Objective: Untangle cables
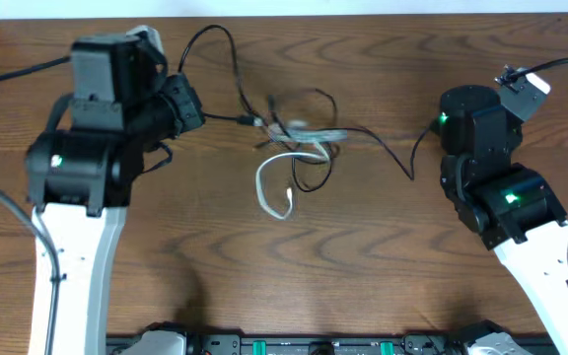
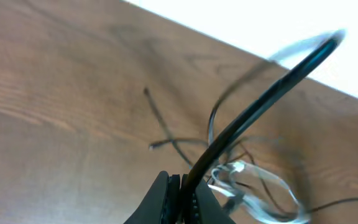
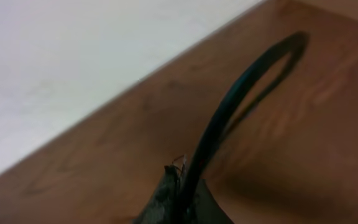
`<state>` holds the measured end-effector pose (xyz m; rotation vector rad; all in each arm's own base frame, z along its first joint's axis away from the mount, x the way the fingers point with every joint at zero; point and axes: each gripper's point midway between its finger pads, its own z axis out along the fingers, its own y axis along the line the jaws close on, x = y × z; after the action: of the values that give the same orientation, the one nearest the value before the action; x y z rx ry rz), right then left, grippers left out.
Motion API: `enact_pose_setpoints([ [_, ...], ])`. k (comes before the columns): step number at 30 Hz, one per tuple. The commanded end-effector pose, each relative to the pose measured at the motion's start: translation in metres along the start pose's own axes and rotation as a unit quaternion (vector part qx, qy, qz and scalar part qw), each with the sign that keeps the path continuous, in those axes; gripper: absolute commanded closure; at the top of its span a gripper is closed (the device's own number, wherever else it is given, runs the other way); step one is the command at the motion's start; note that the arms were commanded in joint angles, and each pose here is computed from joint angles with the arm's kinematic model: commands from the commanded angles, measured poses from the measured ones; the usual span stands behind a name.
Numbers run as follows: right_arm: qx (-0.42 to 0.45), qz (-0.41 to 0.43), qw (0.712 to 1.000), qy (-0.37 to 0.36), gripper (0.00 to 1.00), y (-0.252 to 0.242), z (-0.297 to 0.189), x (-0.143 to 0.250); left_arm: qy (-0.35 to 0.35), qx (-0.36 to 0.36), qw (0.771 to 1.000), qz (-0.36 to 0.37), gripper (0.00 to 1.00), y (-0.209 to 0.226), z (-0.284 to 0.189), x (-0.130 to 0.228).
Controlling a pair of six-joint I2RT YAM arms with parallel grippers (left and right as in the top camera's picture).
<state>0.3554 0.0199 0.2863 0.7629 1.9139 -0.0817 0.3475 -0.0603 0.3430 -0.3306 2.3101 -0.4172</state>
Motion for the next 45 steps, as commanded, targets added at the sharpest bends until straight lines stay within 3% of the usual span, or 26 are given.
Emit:
enact_pose_setpoints([
  [1,0.066,0.042,0.997,0.0,0.98,-0.026,0.014,0.005,-0.069,-0.068,0.995,-0.002,0.92,0.023,-0.02,-0.023],
  [4,0.087,0.032,0.995,0.028,0.99,-0.035,0.027,0.017,-0.089,-0.107,0.99,-0.025,0.93,0.037,-0.031,-0.026],
  [10,-0.023,0.026,0.988,0.151,0.99,0.011,0.043,0.062,-0.038,-0.037,0.998,-0.018,0.92,0.013,-0.017,-0.011],
  [11,-0.047,0.015,0.985,0.166,0.94,0.02,0.043,0.067,-0.027,-0.022,0.999,-0.015,0.93,0.008,-0.015,-0.007],
  [12,-0.07,0.006,0.981,0.181,0.84,0.029,0.042,0.073,-0.015,-0.005,1.0,-0.008,0.92,0.002,-0.013,-0.004],
  [13,-0.085,0.002,0.977,0.193,0.59,0.034,0.04,0.077,-0.007,0.009,1.0,-0.002,0.93,-0.003,-0.012,-0.001],
  [15,-0.097,0.002,0.973,0.211,0.19,0.038,0.038,0.083,0.009,0.044,0.999,0.022,0.93,-0.015,-0.012,0.005],
  [16,-0.106,0.003,0.969,0.222,0.05,0.041,0.035,0.087,0.019,0.069,0.996,0.043,0.93,-0.023,-0.014,0.009],
  [17,-0.123,0.002,0.964,0.237,0.01,0.046,0.032,0.091,0.027,0.094,0.993,0.064,0.93,-0.031,-0.015,0.012],
  [22,-0.284,-0.092,0.904,0.305,0.01,0.086,-0.003,0.115,0.051,0.183,0.976,0.105,0.93,-0.06,-0.025,0.024],
  [25,-0.407,-0.164,0.838,0.325,0.01,0.108,-0.038,0.129,0.06,0.234,0.965,0.101,0.93,-0.076,-0.033,0.028],
  [27,-0.479,-0.208,0.79,0.322,0.01,0.117,-0.06,0.135,0.071,0.299,0.946,0.102,0.93,-0.096,-0.047,0.031],
  [30,-0.536,-0.242,0.747,0.309,0.01,0.122,-0.077,0.137,0.067,0.362,0.923,0.109,0.93,-0.116,-0.064,0.029],
  [35,-0.569,-0.25,0.728,0.289,0.01,0.13,-0.086,0.132,0.057,0.375,0.924,0.048,0.93,-0.125,-0.074,0.014],
  [41,-0.629,-0.289,0.679,0.246,0.04,0.152,-0.117,0.139,0.021,0.42,0.907,-0.005,0.93,-0.145,-0.098,-0.015],
  [45,-0.629,-0.307,0.683,0.208,0.01,0.168,-0.122,0.14,0.015,0.46,0.887,-0.042,0.93,-0.159,-0.117,-0.031],
])
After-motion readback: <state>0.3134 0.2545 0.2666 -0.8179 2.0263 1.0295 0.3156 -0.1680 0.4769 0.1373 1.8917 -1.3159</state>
